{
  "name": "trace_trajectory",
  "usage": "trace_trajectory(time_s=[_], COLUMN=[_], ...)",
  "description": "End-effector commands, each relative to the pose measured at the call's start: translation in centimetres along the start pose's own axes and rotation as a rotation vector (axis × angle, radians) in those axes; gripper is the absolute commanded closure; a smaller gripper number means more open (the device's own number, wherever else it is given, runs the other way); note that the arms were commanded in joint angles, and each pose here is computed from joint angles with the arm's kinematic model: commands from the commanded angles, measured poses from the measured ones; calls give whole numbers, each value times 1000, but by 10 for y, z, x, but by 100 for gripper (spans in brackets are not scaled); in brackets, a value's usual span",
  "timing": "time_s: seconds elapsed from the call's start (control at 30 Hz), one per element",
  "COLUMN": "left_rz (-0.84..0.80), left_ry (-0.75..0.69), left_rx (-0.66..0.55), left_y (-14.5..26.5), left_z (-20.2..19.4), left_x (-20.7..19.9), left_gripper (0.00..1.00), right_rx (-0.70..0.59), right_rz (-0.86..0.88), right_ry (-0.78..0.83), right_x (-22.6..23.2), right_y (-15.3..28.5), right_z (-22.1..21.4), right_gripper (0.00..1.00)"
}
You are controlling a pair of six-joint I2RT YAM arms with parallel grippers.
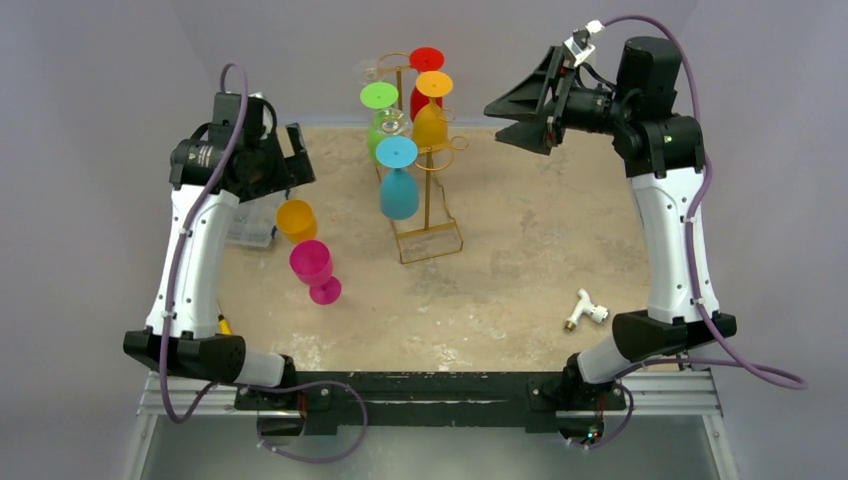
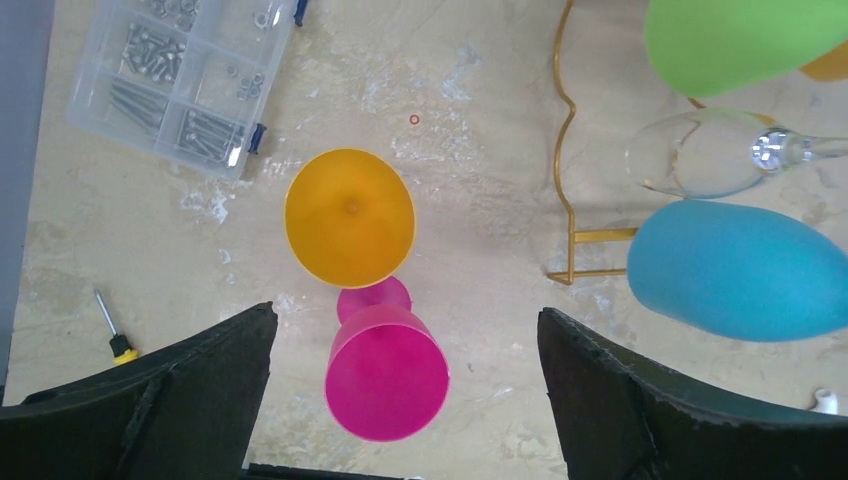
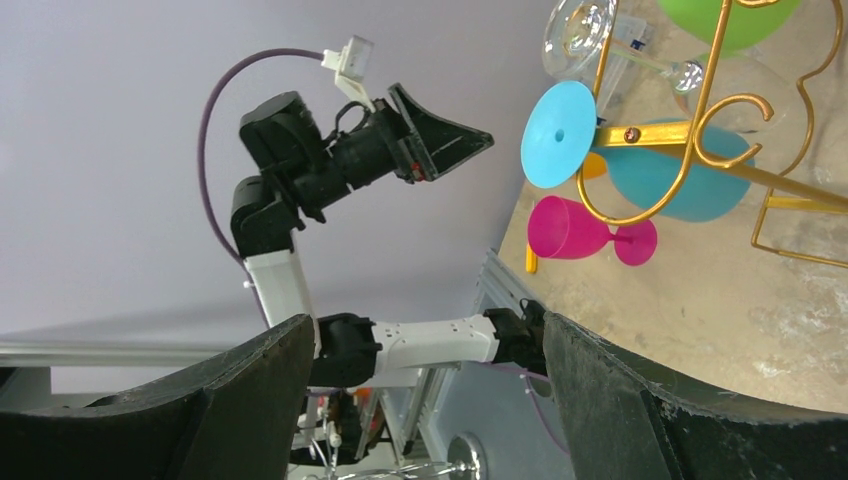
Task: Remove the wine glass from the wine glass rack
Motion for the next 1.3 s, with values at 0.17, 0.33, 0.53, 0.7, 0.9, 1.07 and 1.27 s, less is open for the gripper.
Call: trace_trajectory(time_s=[0.17, 0.33, 0.53, 0.7, 0.9, 1.07, 1.27], left_rz=[-147, -318, -510, -655, -854, -916, -901], left_ry=[55, 55, 45, 43, 79, 112, 209], left_rx=[-198, -281, -368, -403, -433, -430, -434], left_y=[71, 98, 122, 138, 150, 145, 127], left_z=[30, 41, 46, 46, 46, 51, 64], left_x=[-18, -41, -66, -84, -110, -128, -133], left_gripper=[1, 2, 3, 3, 3, 6, 15], right_rx=[-23, -22, -15, -8, -47, 8, 44], right_rz=[50, 69, 60, 24, -71, -61, -30], right_ry=[16, -15, -63, -112, -135, -185, -178], right_x=[13, 11, -2, -16, -40, -53, -57], right_y=[8, 5, 0, -3, 0, -5, -8], right_z=[-6, -4, -4, -6, -10, -16, -19], right_gripper=[17, 17, 17, 14, 1, 4, 8])
Point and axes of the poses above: each gripper's point midway between its finger pads, its own y axis back along the fingers, its own x axis along the line the jaws close on, z = x × y, the point moved 2 cm from there along y, back along the fingers, and after that the axes turned 15 degrees about -y, right-handed, at the moved point
